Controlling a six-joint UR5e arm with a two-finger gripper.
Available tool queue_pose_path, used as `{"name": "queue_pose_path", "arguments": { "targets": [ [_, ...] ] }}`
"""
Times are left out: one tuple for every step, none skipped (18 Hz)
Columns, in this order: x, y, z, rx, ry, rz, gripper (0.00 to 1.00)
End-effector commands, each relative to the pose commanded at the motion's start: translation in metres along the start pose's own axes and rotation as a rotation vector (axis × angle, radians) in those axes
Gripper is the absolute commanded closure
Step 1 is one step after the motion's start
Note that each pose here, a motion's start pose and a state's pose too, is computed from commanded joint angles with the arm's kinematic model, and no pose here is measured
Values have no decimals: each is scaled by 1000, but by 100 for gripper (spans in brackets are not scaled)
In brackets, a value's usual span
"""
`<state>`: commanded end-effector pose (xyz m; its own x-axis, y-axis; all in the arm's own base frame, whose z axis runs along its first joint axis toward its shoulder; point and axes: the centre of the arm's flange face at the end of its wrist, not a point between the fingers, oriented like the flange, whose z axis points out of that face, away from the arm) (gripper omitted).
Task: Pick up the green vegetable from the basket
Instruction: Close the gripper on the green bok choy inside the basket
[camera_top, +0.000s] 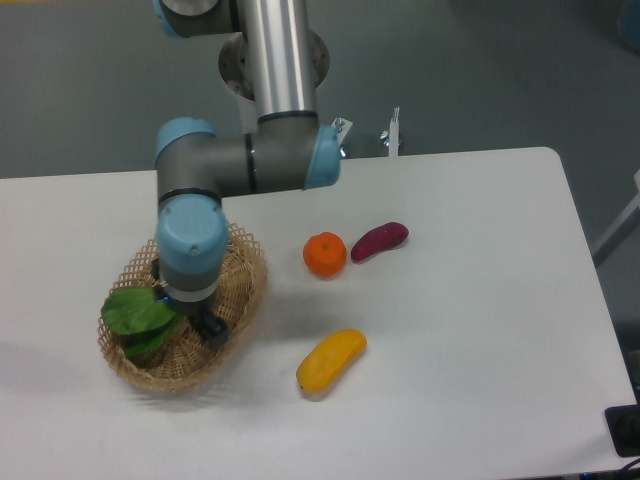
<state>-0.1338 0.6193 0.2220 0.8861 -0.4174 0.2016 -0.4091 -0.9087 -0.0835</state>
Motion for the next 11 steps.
{"name": "queue_pose_path", "arguments": {
  "targets": [
    [5, -2, 5, -7, 7, 3, 0],
    [8, -4, 8, -11, 11, 8, 0],
    [12, -4, 12, -17, 17, 12, 0],
    [14, -3, 15, -21, 20, 13, 0],
    [15, -3, 17, -23, 22, 14, 0],
    [19, -6, 19, -26, 24, 20, 0],
    [21, -8, 20, -27, 23, 12, 0],
    [23, -9, 23, -33, 24, -16, 0],
    [23, -10, 23, -29, 21, -41, 0],
    [23, -10, 23, -29, 21, -46, 0],
    [23, -10, 22, -29, 21, -49, 7]
  ]
}}
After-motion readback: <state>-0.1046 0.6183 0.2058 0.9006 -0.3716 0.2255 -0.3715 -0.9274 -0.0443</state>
